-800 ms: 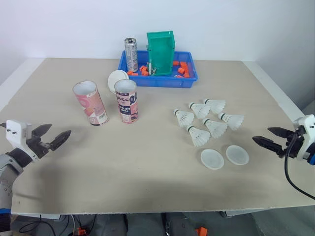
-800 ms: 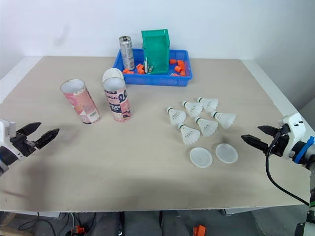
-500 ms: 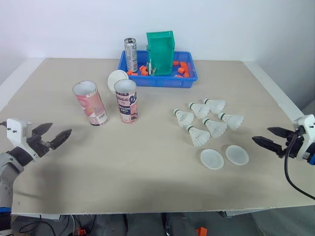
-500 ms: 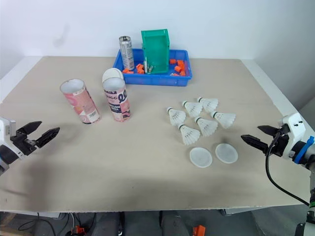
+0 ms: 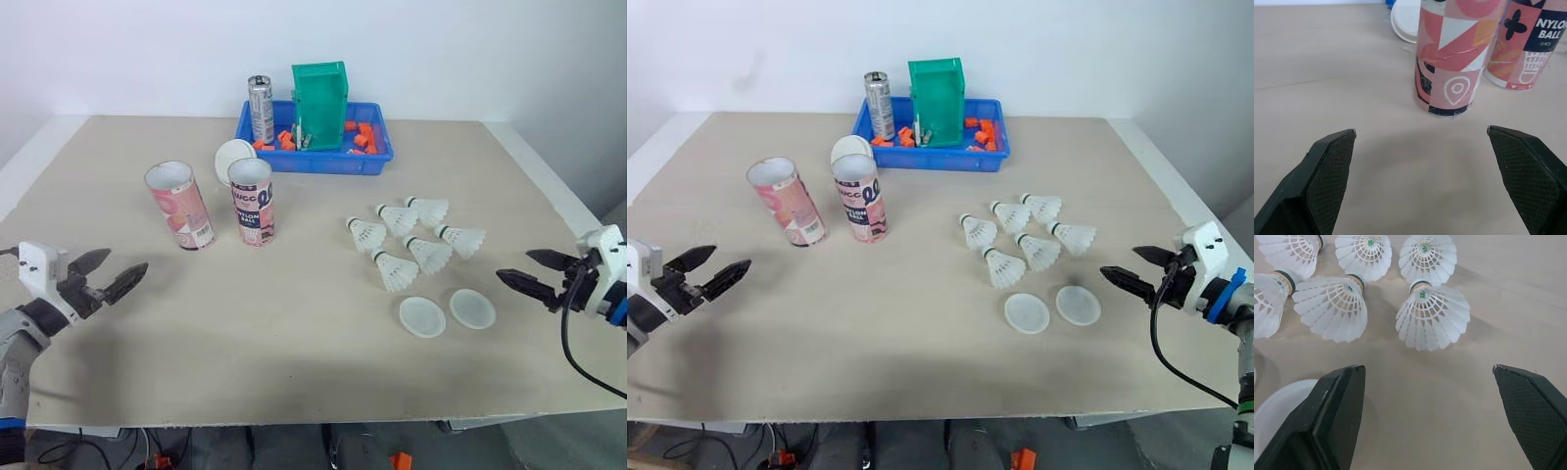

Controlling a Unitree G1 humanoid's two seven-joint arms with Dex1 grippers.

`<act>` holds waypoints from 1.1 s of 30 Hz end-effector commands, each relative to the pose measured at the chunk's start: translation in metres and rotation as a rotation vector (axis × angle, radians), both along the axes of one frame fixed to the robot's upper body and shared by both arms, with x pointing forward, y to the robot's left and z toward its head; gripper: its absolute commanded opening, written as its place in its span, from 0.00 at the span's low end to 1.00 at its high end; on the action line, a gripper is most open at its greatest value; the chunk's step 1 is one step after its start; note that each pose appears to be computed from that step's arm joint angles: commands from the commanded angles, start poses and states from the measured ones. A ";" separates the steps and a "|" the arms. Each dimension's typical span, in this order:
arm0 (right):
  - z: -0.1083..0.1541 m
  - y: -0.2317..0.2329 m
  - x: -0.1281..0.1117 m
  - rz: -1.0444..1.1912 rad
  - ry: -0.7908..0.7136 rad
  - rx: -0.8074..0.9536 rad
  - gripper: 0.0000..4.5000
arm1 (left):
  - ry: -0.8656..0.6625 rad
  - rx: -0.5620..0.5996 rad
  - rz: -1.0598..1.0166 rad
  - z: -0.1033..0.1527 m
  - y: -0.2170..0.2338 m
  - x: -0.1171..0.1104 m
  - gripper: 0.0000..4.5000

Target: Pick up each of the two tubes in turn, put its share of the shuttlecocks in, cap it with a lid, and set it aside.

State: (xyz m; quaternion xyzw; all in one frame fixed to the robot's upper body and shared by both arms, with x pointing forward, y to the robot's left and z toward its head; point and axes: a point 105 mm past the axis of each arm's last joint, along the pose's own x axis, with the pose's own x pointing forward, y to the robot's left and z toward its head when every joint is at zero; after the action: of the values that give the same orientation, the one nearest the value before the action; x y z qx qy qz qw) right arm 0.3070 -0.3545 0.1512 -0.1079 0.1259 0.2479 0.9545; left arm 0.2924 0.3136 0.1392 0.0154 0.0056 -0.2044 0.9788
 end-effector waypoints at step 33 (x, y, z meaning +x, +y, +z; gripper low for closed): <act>0.051 0.263 -0.047 0.667 -0.285 0.196 1.00 | -0.132 0.062 -0.238 -0.005 -0.062 0.095 1.00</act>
State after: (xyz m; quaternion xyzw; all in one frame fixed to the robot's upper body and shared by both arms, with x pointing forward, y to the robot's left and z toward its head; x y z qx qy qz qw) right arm 0.2680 -0.0961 0.1884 -0.0802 -0.0462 0.5320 0.8417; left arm 0.3849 0.2519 0.1265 0.0455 -0.0426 -0.3152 0.9470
